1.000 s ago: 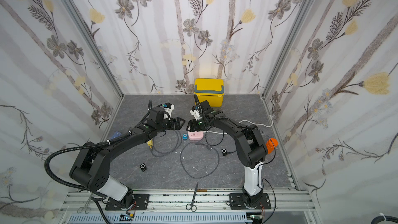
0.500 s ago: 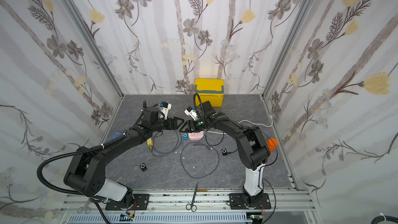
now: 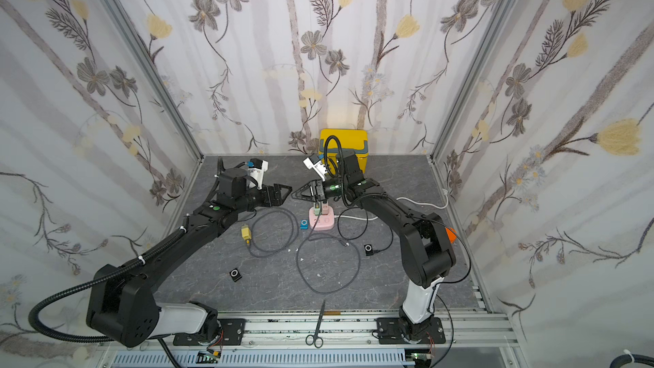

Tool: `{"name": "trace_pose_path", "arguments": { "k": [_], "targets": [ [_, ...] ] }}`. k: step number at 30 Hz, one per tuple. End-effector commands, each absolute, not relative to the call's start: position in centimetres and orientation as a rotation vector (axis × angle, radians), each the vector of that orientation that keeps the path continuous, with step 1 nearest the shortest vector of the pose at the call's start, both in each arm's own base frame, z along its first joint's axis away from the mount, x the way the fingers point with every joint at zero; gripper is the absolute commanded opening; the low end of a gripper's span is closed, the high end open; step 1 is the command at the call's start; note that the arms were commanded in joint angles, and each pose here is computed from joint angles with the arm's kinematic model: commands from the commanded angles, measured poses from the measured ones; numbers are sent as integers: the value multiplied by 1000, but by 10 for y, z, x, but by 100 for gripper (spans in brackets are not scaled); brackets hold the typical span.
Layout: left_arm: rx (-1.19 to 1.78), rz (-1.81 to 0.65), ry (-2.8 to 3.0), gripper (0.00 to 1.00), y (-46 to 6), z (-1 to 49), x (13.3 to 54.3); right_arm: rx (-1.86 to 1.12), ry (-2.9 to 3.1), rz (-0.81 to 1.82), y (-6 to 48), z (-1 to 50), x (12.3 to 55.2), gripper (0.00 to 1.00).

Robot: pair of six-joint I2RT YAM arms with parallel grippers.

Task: Charge mp3
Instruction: Pick up the charging cable from the center of the board.

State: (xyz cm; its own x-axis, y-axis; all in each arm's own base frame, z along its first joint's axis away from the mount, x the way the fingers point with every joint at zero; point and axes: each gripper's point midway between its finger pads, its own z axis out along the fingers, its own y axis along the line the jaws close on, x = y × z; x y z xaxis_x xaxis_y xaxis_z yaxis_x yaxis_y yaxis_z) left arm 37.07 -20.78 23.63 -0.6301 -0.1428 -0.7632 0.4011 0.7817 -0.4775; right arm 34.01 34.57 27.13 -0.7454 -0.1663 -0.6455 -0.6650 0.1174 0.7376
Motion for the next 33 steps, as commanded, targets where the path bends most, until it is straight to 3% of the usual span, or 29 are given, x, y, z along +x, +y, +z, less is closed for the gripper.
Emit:
{"name": "trace_pose_path", "arguments": {
  "k": [1, 8, 14, 20, 24, 33],
  "targets": [
    [179, -721, 2193, 88, -196, 222, 360, -621, 2080, 1453, 321, 272, 371, 61],
    [285, -626, 2333, 77, -207, 183, 322, -332, 2242, 947, 233, 234, 370, 54],
    [248, -442, 2473, 46, -216, 127, 335, -108, 2379, 670, 162, 181, 364, 45],
    [306, -396, 2519, 20, -253, 86, 351, -37, 2463, 590, 142, 149, 342, 42],
    [335, -436, 2536, 15, -282, 70, 358, 28, 2495, 570, 133, 134, 327, 35],
    [341, -409, 2631, 10, -300, 31, 366, 67, 2483, 593, 129, 131, 310, 35]
  ]
}}
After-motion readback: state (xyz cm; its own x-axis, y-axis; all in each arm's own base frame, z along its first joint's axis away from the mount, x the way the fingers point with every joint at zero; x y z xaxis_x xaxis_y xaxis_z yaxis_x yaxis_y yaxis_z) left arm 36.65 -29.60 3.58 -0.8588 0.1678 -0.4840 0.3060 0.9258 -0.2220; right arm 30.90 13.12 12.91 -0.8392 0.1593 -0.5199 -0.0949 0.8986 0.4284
